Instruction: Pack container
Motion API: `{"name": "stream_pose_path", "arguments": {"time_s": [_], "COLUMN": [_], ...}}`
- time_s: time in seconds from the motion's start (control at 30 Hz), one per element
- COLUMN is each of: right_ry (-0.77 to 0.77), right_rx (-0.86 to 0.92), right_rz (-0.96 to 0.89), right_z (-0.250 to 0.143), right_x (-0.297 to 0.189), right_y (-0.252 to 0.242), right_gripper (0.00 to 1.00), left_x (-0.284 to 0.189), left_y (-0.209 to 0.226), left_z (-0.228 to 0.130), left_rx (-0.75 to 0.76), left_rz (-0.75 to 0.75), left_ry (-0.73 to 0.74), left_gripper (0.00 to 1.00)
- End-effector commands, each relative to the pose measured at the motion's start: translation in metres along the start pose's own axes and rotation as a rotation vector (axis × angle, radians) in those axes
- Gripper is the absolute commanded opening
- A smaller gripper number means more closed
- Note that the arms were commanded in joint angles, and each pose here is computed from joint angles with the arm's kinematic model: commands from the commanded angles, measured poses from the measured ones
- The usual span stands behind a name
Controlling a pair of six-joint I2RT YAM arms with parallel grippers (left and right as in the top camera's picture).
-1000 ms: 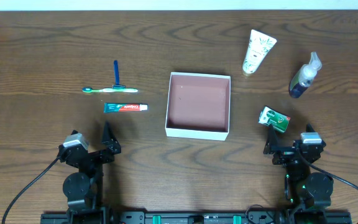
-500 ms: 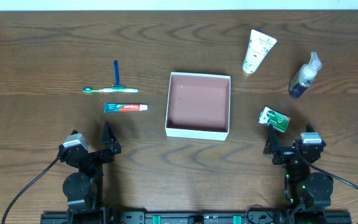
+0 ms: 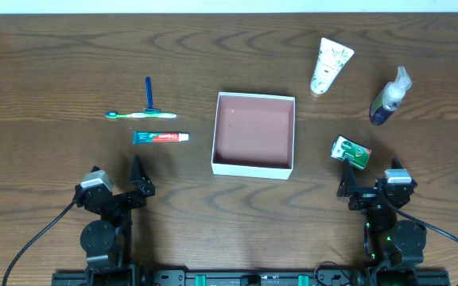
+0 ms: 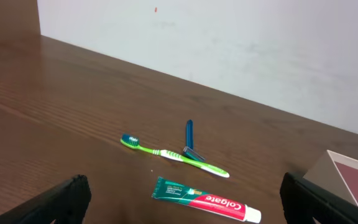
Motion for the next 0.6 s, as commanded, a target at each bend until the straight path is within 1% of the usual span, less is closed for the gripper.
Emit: {"name": "stream_pose_path", "arguments": {"time_s": [0.0, 0.57], "right_ry": [-0.005, -0.012], "right_rx": [-0.001, -0.001], "right_rz": [0.017, 0.018], "right_z": [-0.0008, 0.0006], "right_x": [0.0001, 0.0001], "right_y": [0.0028, 0.003], "right_gripper": [0.99, 0.99], "left_x": [0.0017, 0.0017], "left_y": [0.0062, 0.0062], "left_z": [-0.0152, -0.0152], "left_rx": [0.012, 0.012], "left_rz": [0.026, 0.026], "left_ry": [0.053, 0.053], "left_gripper": [0.98, 0.98]}}
Point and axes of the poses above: each gripper's point midway between its finger pads, its own x axis out along the fingers, its own y axis along the line the jaws close on, z = x × y, the point moved 4 cm from there along -x, back along the fingers
